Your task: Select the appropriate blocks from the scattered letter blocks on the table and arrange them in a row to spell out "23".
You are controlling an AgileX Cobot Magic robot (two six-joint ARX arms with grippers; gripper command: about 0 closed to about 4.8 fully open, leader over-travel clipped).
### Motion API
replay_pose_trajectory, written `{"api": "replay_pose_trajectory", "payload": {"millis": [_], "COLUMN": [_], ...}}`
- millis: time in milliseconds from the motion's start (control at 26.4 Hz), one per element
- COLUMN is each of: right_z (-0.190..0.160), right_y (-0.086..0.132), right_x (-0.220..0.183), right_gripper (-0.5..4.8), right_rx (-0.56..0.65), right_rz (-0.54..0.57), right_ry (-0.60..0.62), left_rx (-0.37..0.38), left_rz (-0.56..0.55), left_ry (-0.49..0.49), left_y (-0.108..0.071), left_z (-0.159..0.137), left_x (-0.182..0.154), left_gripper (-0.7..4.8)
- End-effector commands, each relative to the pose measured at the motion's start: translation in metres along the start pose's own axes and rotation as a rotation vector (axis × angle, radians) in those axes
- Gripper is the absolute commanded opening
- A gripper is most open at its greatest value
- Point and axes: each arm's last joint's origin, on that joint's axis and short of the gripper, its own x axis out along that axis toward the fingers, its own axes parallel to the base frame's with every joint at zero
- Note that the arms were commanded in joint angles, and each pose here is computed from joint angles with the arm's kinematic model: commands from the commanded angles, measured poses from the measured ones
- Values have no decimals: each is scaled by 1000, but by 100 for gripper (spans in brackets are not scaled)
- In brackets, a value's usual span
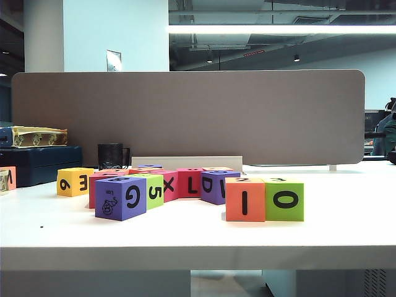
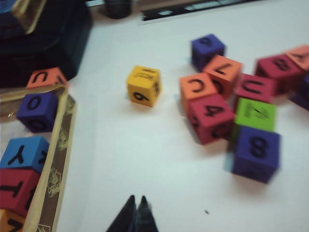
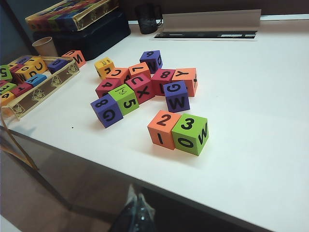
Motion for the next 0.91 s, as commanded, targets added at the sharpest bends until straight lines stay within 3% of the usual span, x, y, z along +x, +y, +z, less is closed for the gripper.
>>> {"api": "replay_pose_trajectory", "payload": {"millis": [38, 190, 379, 645, 759, 910], "right_z": [1, 1, 1, 1, 1, 1], "right_y": [1, 1, 1, 1, 1, 1], "right_x": [-2, -2, -2, -2, -2, -2], "right_gripper": [-1, -1, -1, -1, -1, -1], "right_rx": [-12, -12, -12, -12, -12, -12], "right_rz": [4, 4, 4, 4, 4, 4], "right_ry": [-19, -19, -19, -19, -19, -19], "left_rx": [-102, -176, -246, -266, -267, -273], "left_rz": [30, 35, 104, 164, 178, 176], "left_ry": [-120, -271, -339, -428, -501, -509], "left_y": [8, 16, 28, 43, 43, 42], "left_z": [-9, -30, -55, -73, -82, -88], "left_x": [16, 27, 29, 22, 23, 26], "left_gripper": [-5, -5, -5, -5, -5, -5]}}
